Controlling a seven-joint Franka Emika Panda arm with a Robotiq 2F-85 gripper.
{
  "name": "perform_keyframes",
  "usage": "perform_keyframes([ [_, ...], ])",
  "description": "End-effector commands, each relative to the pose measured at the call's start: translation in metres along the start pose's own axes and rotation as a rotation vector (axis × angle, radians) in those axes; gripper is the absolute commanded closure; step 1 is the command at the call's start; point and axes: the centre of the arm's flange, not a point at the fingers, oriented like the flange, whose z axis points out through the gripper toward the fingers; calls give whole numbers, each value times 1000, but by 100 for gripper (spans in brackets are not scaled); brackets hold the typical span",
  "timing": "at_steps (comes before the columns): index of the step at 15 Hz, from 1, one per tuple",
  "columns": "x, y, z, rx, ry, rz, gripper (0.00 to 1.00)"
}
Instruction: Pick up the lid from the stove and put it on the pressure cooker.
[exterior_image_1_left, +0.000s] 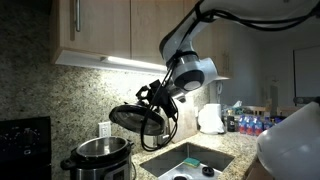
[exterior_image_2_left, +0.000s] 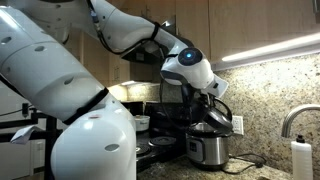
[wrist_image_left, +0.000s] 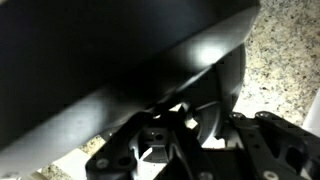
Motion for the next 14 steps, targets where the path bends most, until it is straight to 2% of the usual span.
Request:
perform_keyframes([
  [1,14,-29,38,56,60,-23,97],
  [8,10,-30,106,27,-47,-30,97],
  [14,-23,-44,149,58,-155,-101,97],
])
